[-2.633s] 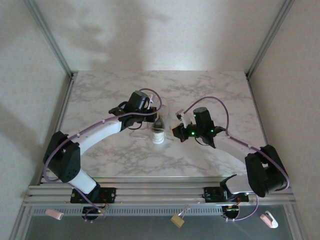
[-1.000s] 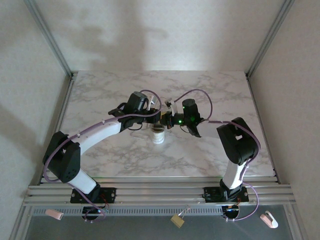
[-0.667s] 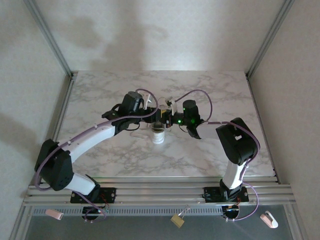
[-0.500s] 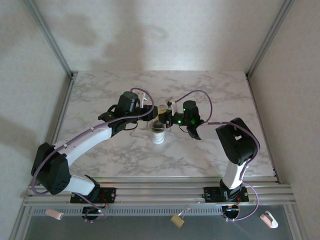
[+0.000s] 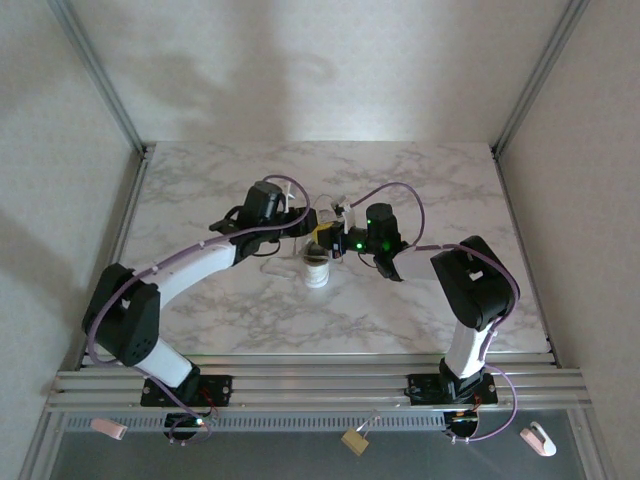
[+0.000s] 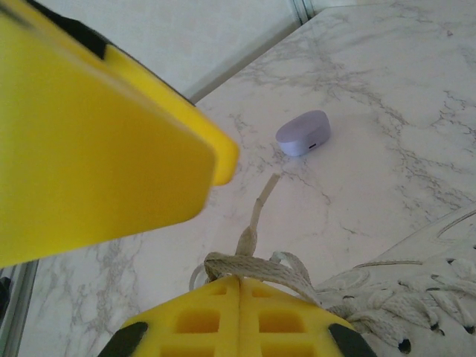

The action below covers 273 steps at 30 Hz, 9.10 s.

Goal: Tie the shoes

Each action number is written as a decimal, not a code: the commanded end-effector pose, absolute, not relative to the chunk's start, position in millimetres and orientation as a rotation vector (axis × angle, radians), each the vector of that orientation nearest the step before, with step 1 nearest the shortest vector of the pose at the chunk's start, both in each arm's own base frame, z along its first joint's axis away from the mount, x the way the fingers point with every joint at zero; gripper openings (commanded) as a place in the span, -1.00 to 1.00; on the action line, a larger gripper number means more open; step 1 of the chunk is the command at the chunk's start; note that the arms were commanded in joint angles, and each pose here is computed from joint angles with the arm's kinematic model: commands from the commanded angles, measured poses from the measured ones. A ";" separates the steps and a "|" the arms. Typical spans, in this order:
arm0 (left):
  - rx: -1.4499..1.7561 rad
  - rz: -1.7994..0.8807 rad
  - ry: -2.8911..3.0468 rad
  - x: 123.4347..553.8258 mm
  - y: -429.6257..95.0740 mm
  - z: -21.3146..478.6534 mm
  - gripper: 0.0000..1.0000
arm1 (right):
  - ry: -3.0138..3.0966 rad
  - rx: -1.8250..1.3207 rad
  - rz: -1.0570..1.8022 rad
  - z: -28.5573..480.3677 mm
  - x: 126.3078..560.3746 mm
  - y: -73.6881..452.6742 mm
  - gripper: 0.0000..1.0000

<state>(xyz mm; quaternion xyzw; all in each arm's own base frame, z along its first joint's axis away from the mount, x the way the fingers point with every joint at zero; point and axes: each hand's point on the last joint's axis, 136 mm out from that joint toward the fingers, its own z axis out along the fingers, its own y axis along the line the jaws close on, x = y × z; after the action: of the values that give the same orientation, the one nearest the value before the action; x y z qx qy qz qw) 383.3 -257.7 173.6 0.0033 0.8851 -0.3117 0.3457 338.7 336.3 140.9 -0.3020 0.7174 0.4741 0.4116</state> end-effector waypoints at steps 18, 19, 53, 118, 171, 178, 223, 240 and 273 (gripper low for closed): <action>-0.014 -0.858 2.299 402.9 -268.0 170.7 -0.44 | 1.778 -0.773 1.194 145.0 335.2 340.8 -1.00; -0.011 -0.864 2.297 402.6 -268.8 171.0 -0.47 | 1.778 -0.773 1.196 145.6 335.2 341.3 -1.00; 0.119 -0.901 2.030 383.4 -267.6 280.5 -1.00 | 1.817 -0.750 1.005 209.6 297.7 294.4 -0.12; -0.236 0.086 2.671 339.1 -114.2 38.1 0.08 | 2.131 -0.405 0.878 214.9 325.8 282.9 -1.00; -0.419 0.245 2.462 346.9 -61.3 78.8 -1.00 | 2.270 0.085 0.052 200.7 334.3 124.1 -1.00; -0.473 0.249 2.424 351.6 -47.5 89.8 -1.00 | 2.281 0.195 -0.151 191.1 325.8 63.5 -1.00; -0.566 0.377 2.386 390.0 4.2 92.9 -1.00 | 2.427 0.617 -0.417 134.4 331.4 -63.7 -1.00; -0.653 0.442 2.369 372.3 28.4 89.4 -1.00 | 2.444 0.768 -0.511 115.3 311.4 -88.7 -1.00; -0.373 -0.125 2.192 378.3 -55.7 163.0 0.24 | 2.460 0.372 -0.047 137.3 301.7 8.1 0.32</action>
<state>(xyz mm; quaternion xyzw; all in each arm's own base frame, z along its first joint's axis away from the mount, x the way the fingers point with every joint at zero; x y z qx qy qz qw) 362.3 -25.1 141.8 -0.2021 0.8890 -0.0008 0.4110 282.7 -16.2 106.4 0.2123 0.9369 -0.0378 0.2752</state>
